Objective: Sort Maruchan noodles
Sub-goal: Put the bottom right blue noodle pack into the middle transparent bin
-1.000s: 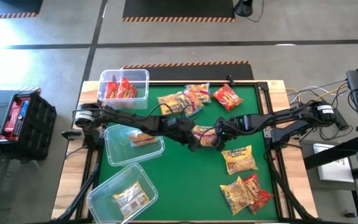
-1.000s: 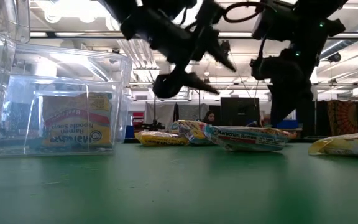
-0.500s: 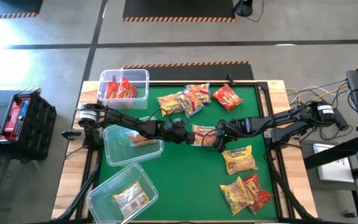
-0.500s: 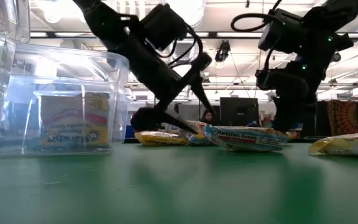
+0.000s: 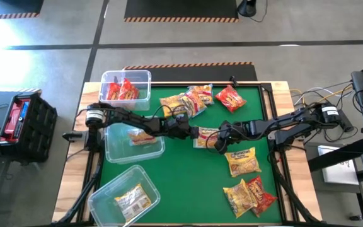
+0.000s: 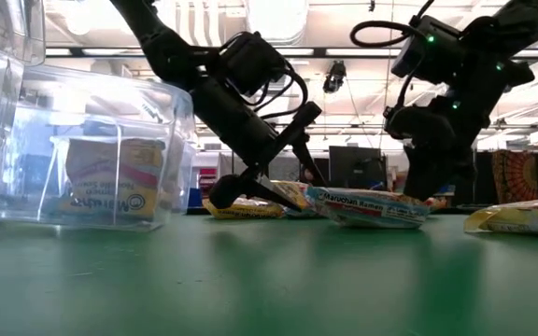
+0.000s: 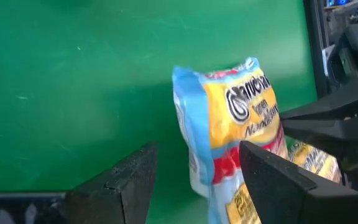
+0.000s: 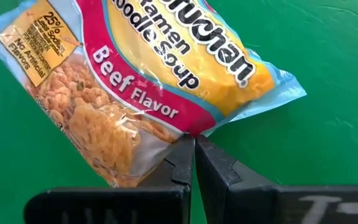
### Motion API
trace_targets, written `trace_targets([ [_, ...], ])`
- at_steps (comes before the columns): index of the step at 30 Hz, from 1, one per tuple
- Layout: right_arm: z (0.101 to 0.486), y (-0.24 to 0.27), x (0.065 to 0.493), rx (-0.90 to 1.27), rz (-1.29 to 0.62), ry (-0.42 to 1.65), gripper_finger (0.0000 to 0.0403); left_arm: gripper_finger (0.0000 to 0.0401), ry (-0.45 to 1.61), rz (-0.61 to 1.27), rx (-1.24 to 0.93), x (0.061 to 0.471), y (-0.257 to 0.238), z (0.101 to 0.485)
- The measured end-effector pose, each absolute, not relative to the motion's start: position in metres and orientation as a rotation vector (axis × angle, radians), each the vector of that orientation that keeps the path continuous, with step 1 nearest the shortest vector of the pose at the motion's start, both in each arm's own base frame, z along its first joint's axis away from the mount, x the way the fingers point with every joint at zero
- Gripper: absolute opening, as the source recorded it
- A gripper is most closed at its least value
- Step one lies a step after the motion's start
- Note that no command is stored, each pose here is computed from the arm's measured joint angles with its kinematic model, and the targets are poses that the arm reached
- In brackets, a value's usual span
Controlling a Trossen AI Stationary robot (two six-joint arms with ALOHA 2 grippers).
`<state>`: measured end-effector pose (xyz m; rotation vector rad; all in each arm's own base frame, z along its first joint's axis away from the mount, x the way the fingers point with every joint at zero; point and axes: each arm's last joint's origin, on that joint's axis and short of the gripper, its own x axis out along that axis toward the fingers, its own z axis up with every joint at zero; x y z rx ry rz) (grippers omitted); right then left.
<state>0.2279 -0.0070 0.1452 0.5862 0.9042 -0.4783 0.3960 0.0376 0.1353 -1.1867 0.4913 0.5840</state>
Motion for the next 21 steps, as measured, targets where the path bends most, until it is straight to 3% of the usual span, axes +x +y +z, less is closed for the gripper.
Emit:
trace_targets([
  [14,0.137,-0.007,0.228,0.578,-0.470,0.894,0.0009,0.0210,0.518,0.525,-1.139,0.403,0.039,0.146],
  [21,0.119,-0.007,0.238,0.575,-0.474,0.902,0.0009,0.0210,0.670,0.568,-1.041,0.417,0.040,0.152],
])
